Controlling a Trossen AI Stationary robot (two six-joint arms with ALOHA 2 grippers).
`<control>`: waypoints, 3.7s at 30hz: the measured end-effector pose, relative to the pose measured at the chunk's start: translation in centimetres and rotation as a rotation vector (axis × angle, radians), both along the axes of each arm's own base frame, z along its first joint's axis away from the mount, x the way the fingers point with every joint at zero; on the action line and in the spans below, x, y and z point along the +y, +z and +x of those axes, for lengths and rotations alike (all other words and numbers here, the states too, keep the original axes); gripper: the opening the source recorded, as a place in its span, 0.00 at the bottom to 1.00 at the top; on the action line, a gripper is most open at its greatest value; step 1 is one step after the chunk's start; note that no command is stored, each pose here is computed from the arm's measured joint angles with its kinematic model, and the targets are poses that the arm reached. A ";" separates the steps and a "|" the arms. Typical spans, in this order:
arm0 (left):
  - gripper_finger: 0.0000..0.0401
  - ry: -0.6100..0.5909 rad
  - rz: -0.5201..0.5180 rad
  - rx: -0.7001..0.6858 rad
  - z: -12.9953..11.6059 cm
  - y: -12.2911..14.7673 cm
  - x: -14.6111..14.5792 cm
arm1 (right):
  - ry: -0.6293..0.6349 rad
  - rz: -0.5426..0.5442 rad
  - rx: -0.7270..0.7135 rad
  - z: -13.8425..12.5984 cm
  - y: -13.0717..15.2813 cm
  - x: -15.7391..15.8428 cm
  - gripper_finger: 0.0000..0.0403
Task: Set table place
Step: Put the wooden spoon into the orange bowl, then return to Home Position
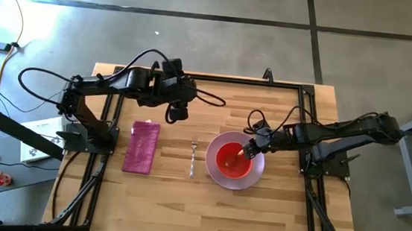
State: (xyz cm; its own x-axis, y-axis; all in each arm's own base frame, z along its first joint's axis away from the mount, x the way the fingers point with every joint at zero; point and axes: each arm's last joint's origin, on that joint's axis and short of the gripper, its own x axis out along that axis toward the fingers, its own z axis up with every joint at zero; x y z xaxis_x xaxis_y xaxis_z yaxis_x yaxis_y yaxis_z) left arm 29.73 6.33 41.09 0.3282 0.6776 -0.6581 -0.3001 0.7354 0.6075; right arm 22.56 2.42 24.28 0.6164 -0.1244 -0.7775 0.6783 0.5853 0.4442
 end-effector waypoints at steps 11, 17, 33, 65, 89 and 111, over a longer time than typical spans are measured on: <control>0.53 -0.001 0.000 0.001 0.0 0.0 0.0 | -0.008 -0.008 0.074 -0.6 -0.4 -0.3 0.24; 0.53 -0.001 0.000 0.002 0.0 0.0 0.0 | -0.007 -0.024 0.150 -1.2 -0.8 -0.4 0.25; 0.53 -0.003 0.000 0.003 0.0 0.0 0.0 | -0.003 -0.029 0.187 -1.4 -0.9 -1.2 0.25; 0.53 -0.003 -0.001 0.003 0.0 0.0 0.0 | 0.026 -0.089 0.230 -1.7 -1.0 -2.4 0.50; 0.03 0.016 -0.033 0.164 -1.7 -0.7 -1.3 | -0.137 -0.591 -0.092 -14.4 15.0 -4.6 0.02; 0.00 -0.268 -0.142 -0.739 -10.4 -13.9 -4.4 | 0.005 -0.707 -0.605 -23.6 9.8 -3.4 0.00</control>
State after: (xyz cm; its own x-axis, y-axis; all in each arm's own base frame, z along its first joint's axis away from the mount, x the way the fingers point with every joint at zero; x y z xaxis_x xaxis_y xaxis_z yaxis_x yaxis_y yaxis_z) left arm 19.35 1.93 27.16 0.8530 0.4399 -0.2809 -0.3906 0.8950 0.2154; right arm -1.01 -1.02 34.12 0.8942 -0.4425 -0.0679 0.4441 0.8573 0.2604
